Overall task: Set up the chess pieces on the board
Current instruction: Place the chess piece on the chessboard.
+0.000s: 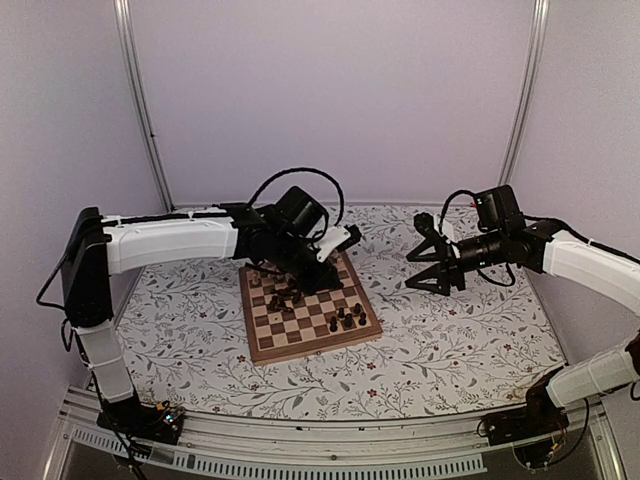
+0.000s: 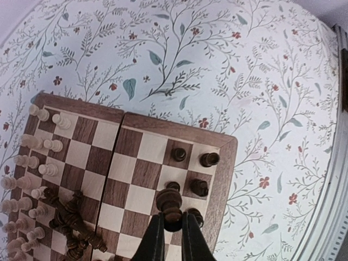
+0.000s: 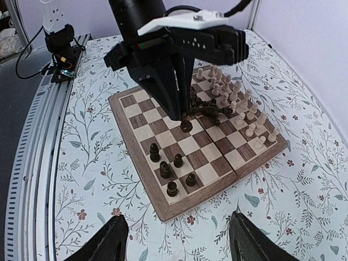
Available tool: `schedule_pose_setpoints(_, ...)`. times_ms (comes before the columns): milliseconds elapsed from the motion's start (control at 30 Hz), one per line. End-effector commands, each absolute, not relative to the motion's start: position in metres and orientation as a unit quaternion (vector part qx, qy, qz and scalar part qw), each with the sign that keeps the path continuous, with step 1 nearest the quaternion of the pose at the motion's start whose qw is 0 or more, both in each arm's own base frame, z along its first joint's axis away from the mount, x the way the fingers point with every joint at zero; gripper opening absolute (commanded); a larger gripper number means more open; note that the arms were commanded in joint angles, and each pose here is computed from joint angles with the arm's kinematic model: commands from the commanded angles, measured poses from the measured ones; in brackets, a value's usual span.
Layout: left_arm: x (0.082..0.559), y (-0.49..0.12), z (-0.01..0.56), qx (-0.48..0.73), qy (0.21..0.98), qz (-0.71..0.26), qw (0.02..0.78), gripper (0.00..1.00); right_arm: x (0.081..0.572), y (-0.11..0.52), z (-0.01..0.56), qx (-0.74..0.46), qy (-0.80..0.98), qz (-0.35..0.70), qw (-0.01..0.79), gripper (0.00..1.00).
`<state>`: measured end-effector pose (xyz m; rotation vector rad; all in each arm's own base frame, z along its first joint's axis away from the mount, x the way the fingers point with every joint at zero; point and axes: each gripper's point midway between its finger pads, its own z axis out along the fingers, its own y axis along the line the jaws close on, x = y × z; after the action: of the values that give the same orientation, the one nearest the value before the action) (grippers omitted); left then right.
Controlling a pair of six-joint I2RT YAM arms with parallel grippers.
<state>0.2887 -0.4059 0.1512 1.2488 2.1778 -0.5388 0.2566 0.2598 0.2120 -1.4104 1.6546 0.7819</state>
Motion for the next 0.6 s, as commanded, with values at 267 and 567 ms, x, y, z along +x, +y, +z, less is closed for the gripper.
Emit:
schedule_pose_setpoints(267,0.296,-0.390,0.097,0.457,0.858,-0.139,0.187,0.04,0.261,0.256,0.205,-0.560,0.660,0.292,0.407,0.67)
schedule_pose_setpoints(567,0.292,-0.386,0.081,0.456,0.866,-0.131,0.159,0.04,0.260,0.256,0.202,-0.562,0.660,0.293,0.403,0.66)
